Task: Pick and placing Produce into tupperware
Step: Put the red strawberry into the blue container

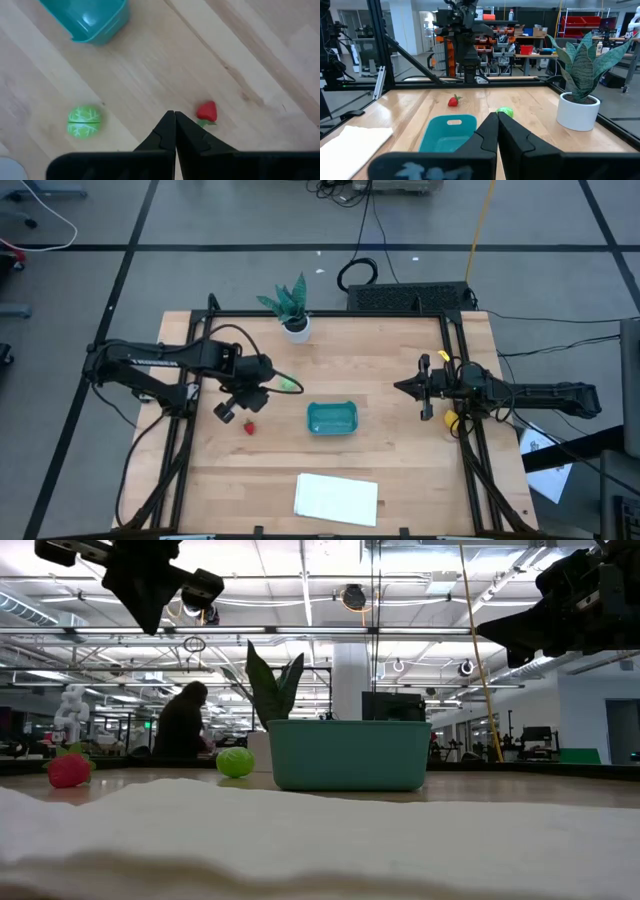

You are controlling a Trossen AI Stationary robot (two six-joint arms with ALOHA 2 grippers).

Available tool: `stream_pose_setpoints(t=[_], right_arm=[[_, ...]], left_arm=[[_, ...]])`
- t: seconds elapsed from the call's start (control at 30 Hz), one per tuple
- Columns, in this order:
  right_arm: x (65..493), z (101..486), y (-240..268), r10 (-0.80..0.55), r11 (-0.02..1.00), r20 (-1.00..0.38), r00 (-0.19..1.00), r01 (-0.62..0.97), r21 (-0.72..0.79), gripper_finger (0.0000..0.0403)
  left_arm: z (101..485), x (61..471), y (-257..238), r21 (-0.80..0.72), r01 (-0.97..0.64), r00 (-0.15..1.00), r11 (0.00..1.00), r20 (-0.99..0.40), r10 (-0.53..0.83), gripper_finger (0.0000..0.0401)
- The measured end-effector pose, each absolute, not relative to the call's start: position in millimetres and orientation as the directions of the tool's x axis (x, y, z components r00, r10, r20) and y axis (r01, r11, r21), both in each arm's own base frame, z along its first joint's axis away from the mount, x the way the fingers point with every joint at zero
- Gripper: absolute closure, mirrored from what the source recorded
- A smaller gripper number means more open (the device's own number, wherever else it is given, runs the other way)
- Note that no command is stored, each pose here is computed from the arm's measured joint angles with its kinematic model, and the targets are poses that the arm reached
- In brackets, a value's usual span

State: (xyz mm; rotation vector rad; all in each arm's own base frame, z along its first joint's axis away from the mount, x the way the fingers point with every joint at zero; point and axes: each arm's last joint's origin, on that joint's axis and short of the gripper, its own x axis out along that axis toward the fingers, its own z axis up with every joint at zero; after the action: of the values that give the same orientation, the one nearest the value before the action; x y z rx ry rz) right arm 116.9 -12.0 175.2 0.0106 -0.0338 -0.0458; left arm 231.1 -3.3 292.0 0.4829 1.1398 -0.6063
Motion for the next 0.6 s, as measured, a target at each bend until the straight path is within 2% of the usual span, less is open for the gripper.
stream_pose_setpoints(t=[0.27,0.6], right_arm=[[116.9,175.2,-12.0,-0.046,0.999,0.033,0.998,0.045,0.011,0.0403],[116.9,175.2,-12.0,-0.046,0.999,0.033,0.998,0.045,0.011,0.0403]], left_arm=[[290.3,226.4,-13.2,0.055,0.662,0.241,0.747,-0.96,-0.143,0.04],[278.3,222.1,-26.9,0.022,0.666,0.193,0.746,-0.971,-0.144,0.04]])
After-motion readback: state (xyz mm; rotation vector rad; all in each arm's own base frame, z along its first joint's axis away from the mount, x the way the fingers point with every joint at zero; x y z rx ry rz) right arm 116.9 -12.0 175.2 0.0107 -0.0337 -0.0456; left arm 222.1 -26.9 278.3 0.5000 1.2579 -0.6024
